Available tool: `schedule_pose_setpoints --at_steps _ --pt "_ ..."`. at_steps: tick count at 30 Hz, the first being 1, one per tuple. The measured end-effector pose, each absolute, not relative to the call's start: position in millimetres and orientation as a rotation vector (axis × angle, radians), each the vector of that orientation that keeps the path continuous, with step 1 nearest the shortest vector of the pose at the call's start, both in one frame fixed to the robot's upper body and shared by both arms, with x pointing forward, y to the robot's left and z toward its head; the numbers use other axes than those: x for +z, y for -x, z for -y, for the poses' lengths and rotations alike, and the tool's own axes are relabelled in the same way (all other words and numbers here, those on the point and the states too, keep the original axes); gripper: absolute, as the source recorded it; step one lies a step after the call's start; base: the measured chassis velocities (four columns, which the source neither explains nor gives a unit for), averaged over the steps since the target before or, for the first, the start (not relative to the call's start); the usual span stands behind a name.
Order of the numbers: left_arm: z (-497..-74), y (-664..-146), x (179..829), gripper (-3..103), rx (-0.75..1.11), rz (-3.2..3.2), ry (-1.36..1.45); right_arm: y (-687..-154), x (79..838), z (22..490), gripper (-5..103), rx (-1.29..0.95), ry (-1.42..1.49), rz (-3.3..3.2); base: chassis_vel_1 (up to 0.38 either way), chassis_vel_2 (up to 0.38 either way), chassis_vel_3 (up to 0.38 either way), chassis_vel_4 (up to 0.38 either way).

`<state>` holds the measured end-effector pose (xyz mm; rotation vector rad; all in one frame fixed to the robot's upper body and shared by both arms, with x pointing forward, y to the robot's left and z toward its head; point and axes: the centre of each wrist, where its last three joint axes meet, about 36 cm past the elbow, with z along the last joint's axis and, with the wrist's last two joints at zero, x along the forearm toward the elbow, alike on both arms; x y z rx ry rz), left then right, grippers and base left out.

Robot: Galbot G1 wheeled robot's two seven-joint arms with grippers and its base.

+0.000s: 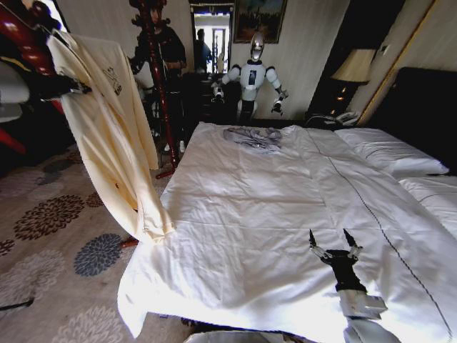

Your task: Pick up the clothes from the bed and hang them on the clothes hanger.

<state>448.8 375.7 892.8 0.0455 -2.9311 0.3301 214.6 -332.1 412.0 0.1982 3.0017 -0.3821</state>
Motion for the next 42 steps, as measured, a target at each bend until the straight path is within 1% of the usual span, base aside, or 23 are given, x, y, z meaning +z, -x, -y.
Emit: schedule_pose_setpoints --at_steps 4,23,24,26,27,28,30,31,34,36,40,41,42 --pt "-364 -455 888 17 0.320 2.918 -0.030 -215 412 332 100 -0.382 -0.198 -3.002 0.000 0.000 0.000 0.000" --pt "-368 -453 882 17 0.310 2.906 -0.093 -215 412 332 100 -0.382 -0.198 -3.002 0.000 0.000 0.000 0.000" --pt "-368 -453 882 15 0.310 2.906 -0.093 -215 412 332 100 -0.382 -0.198 -3.002 0.000 0.000 0.000 0.000" --pt "-368 -453 882 15 0.310 2.907 -0.093 -215 412 332 100 -0.382 -0.198 -3.002 0.000 0.000 0.000 0.000" --pt "-368 -453 882 26 0.308 2.909 -0.096 -215 412 332 100 -0.382 -0.198 -3.002 0.000 0.000 0.000 0.000" --pt "-368 -453 882 26 0.307 2.910 -0.100 -215 412 332 100 -0.382 -0.198 -3.002 0.000 0.000 0.000 0.000" --pt "-368 -453 882 36 0.307 2.910 -0.101 -215 412 332 100 -0.382 -0.198 -3.002 0.000 0.000 0.000 0.000" --pt "-368 -453 882 36 0.307 2.910 -0.101 -215 412 332 100 -0.382 -0.198 -3.002 0.000 0.000 0.000 0.000" --pt "-369 -452 883 53 0.305 2.912 -0.106 -215 412 332 100 -0.382 -0.198 -3.002 0.000 0.000 0.000 0.000" --pt "-368 -452 883 53 0.302 2.915 -0.107 -215 412 332 100 -0.382 -0.198 -3.002 0.000 0.000 0.000 0.000" --pt "-367 -445 885 75 0.281 2.929 -0.113 -215 412 332 100 -0.382 -0.198 -3.002 0.000 0.000 0.000 0.000" --pt "-367 -445 885 75 0.281 2.929 -0.113 -215 412 332 100 -0.382 -0.198 -3.002 0.000 0.000 0.000 0.000" --pt "-367 -443 885 81 0.273 2.935 -0.119 -215 412 332 100 -0.382 -0.198 -3.002 0.000 0.000 0.000 0.000"
